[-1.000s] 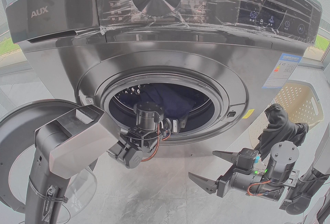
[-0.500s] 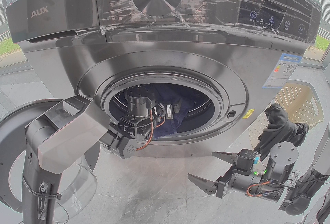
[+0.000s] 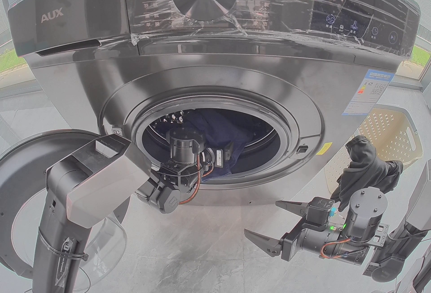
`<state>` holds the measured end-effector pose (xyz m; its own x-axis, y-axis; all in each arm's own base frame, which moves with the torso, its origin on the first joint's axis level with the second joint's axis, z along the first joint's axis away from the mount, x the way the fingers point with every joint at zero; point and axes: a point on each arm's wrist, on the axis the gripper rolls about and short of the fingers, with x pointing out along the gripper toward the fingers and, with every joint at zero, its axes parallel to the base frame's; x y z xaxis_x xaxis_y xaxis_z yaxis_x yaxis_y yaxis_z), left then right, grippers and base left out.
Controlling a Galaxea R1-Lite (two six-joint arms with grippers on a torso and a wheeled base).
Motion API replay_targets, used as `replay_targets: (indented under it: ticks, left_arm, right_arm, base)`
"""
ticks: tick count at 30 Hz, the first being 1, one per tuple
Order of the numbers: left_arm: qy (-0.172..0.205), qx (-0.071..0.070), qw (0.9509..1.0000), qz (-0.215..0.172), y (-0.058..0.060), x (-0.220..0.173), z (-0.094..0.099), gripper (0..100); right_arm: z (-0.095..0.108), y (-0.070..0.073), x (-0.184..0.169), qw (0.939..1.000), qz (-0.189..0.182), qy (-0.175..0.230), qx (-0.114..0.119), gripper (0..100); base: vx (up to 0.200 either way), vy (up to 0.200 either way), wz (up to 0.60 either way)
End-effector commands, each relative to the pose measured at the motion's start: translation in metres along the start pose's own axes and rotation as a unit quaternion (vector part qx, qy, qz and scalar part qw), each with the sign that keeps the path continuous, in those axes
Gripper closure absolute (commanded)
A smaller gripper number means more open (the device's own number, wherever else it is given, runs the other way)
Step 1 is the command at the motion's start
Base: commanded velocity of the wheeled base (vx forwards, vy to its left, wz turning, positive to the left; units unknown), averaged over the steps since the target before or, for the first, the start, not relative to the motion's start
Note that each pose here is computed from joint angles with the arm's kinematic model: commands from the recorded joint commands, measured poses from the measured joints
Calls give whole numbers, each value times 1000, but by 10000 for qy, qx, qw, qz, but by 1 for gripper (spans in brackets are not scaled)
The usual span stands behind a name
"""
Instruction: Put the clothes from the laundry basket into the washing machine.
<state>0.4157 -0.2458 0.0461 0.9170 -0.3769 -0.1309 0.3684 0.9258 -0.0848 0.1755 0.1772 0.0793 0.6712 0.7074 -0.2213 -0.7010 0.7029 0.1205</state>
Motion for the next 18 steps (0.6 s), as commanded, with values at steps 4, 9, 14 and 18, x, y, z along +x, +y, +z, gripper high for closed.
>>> replay_targets:
  ticks: [4,9,14,18]
  left_arm:
    - [19,-1,10000,2,1,7,-7,100]
    - [-470,-504,9976,-8,-3,19,17,100]
    - [-947,-823,9921,92,0,26,39,100]
    - [-1683,-970,9805,293,4,44,59,100]
  right_arm:
    - [-2,0,1,10000,-10,34,-2,0]
    - [-1,0,1,10000,-8,18,-3,0]
    - [-1,0,2,10000,1,12,-3,0]
    - [-1,0,2,10000,2,4,-3,0]
  base:
    - [0,0,0]
    - [0,0,0]
    - [0,0,0]
    - [0,0,0]
